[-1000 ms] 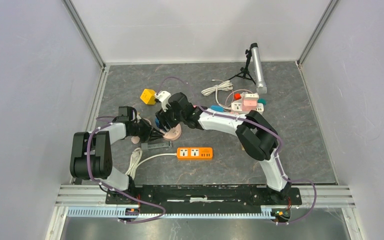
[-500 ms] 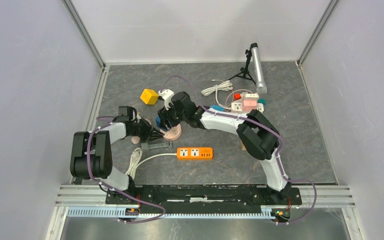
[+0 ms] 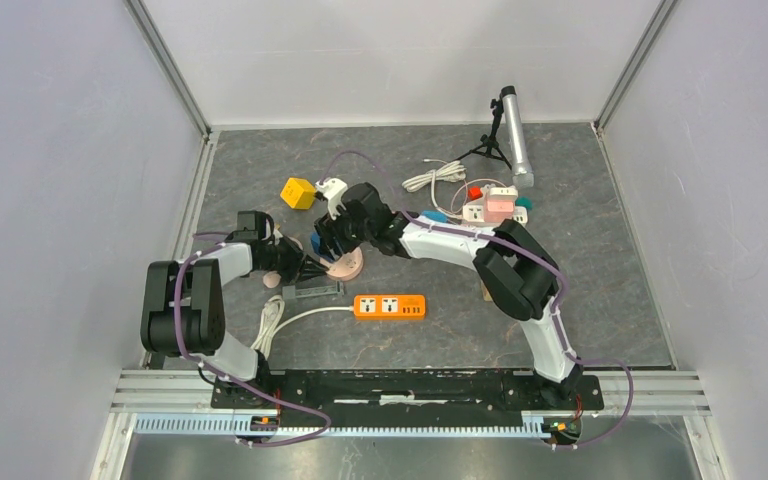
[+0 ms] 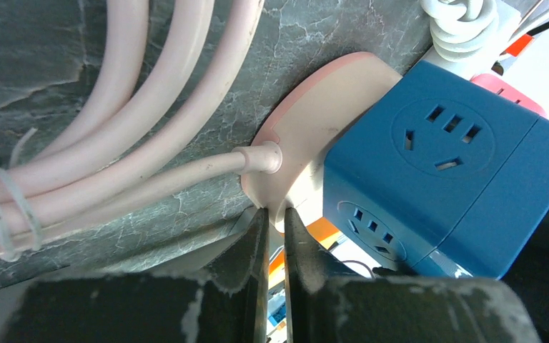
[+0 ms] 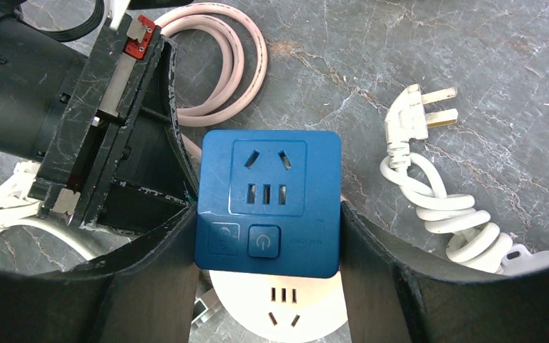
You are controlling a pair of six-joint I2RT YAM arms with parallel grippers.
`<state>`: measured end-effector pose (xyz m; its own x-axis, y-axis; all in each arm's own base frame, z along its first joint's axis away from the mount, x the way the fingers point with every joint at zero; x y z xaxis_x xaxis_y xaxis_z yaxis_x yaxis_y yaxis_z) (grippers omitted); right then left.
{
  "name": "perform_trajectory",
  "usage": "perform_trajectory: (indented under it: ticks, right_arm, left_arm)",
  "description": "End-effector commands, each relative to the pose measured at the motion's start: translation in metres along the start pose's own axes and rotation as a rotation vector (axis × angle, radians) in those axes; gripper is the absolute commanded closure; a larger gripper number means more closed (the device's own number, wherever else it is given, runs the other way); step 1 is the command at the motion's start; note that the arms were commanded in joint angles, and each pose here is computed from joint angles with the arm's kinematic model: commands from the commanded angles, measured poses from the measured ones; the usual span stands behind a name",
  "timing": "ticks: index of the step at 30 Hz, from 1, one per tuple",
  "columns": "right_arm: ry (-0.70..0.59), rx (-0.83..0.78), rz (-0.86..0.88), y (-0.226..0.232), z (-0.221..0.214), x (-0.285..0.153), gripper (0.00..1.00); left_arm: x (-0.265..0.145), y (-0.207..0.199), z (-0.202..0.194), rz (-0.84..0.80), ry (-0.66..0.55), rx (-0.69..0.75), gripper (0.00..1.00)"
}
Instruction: Pull the plug off the socket
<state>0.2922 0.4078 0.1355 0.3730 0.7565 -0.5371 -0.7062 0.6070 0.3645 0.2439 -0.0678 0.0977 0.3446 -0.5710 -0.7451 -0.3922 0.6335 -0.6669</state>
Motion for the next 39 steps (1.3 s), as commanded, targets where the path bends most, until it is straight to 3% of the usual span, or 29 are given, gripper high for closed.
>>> perform_trajectory:
  ticks: [1,6,12,16,23,30,39]
  right_arm:
    - [-0.129,0.036,0.252,0.059,0.047,-0.02,1.0]
    - [-0.173,0.164,0.348,0.052,0.059,-0.029,1.0]
    - [-0.114,-0.066,0.178,0.065,0.04,-0.016,1.0]
    - [-0.141,-0.077,0.151,0.065,0.047,-0.024,1.0]
    - [-0.221,0.153,0.315,0.046,0.058,-0.04,1.0]
    - [-0.129,0.065,0.22,0.051,0.03,-0.021,1.0]
    - [-0.143,-0.095,0.065,0.045,0.033,-0.021,1.0]
  left_arm:
    - [0.015,0.036,-0.011,0.241,0.004,0.001,0.89]
    - [0.013,0.035,-0.01,0.245,0.002,0.004,0.89]
    - [0.017,0.031,-0.014,0.249,0.017,0.028,0.89]
    - [0.016,0.032,-0.014,0.264,0.02,0.03,0.9]
    - [0.016,0.032,-0.016,0.266,0.021,0.033,0.9]
    - [0.015,0.031,-0.014,0.276,0.018,0.034,0.9]
    - [0.014,0.03,-0.013,0.285,0.013,0.037,0.89]
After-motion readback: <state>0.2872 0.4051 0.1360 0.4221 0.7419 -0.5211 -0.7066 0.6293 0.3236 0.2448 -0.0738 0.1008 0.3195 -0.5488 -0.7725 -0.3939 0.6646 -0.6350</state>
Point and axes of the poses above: each gripper's point midway between its finger pads, its own x axis out along the fingers, its own y axis along the line the jaws close on, z = x × y, the point moved 9 cm from there along -x, back along the fingers, and after that the axes turned 11 degrees about x, right-handed, at the moved point
